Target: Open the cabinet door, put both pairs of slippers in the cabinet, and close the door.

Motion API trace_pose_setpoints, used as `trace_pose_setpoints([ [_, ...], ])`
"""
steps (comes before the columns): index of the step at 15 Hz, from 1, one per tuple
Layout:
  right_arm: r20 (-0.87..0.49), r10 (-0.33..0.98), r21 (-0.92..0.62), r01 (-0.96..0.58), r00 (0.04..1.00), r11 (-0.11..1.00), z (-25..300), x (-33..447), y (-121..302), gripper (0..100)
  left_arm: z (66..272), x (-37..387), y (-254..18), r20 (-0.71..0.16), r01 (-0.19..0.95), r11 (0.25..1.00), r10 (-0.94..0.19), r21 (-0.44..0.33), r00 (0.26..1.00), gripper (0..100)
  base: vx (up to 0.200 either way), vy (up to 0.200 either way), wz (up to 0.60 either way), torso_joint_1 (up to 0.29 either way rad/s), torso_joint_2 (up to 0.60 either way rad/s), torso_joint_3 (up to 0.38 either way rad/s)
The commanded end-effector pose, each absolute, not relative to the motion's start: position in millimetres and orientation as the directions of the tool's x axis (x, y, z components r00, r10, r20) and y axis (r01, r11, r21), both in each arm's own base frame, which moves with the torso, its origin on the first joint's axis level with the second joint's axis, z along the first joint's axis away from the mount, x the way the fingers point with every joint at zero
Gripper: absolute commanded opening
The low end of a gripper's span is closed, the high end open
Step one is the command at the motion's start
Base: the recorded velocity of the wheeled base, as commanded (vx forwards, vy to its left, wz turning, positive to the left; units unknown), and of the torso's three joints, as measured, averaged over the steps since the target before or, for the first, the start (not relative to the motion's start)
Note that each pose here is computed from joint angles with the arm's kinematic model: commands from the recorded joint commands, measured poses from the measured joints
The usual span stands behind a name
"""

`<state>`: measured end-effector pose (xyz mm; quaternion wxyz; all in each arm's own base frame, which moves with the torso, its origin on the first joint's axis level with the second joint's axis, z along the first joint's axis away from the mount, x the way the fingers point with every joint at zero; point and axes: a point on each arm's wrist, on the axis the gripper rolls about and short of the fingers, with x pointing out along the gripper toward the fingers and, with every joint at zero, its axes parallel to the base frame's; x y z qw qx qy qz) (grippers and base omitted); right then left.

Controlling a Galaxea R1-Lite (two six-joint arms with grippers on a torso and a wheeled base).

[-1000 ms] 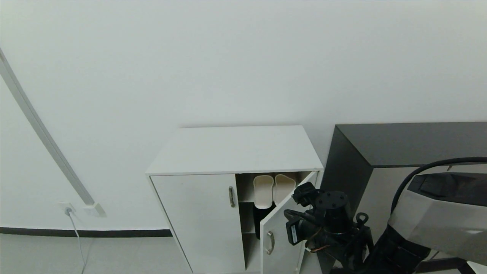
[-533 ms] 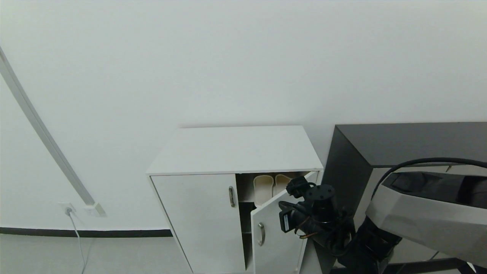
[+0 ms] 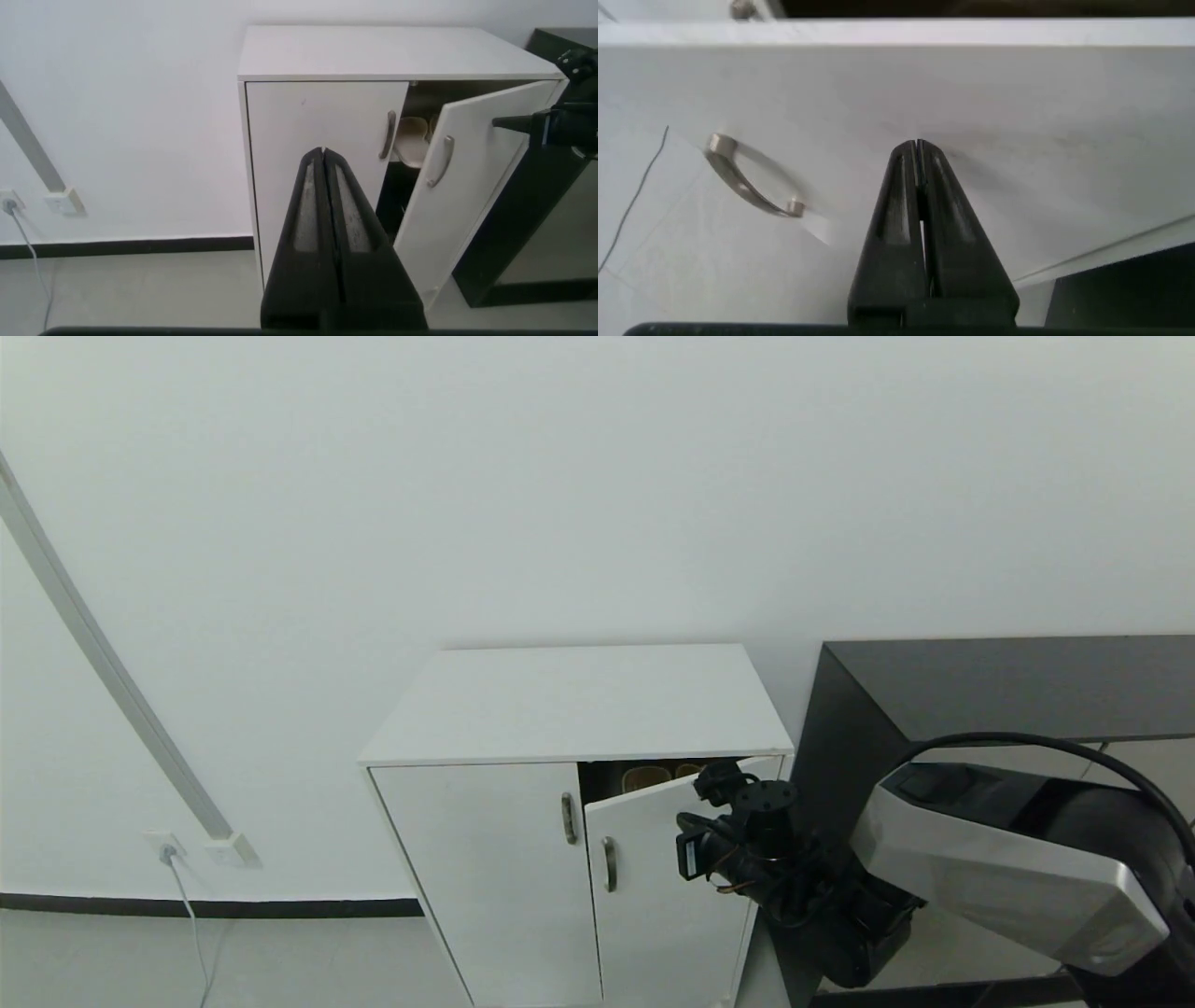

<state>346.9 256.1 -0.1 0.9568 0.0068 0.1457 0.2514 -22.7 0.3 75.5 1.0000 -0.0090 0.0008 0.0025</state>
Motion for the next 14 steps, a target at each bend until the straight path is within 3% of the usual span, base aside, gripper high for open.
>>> trace_pose_setpoints([
  [1, -0.274, 0.478, 0.086, -0.474, 0.835, 0.876, -8.6, 354.7, 258.3, 0, 75.5, -22.7, 0.3, -0.002, -0.006, 1.0, 0.006, -0.018, 1.0, 0, 0.0, 0.0, 0.0, 0.0, 0.0, 0.0],
  [14, -0.234, 0.453, 0.09, -0.445, 0.86, 0.891, -3.4, 387.1, 260.8, 0, 75.5, -22.7, 0.3, -0.002, -0.006, 1.0, 0.006, -0.02, 1.0, 0, 0.0, 0.0, 0.0, 0.0, 0.0, 0.0],
])
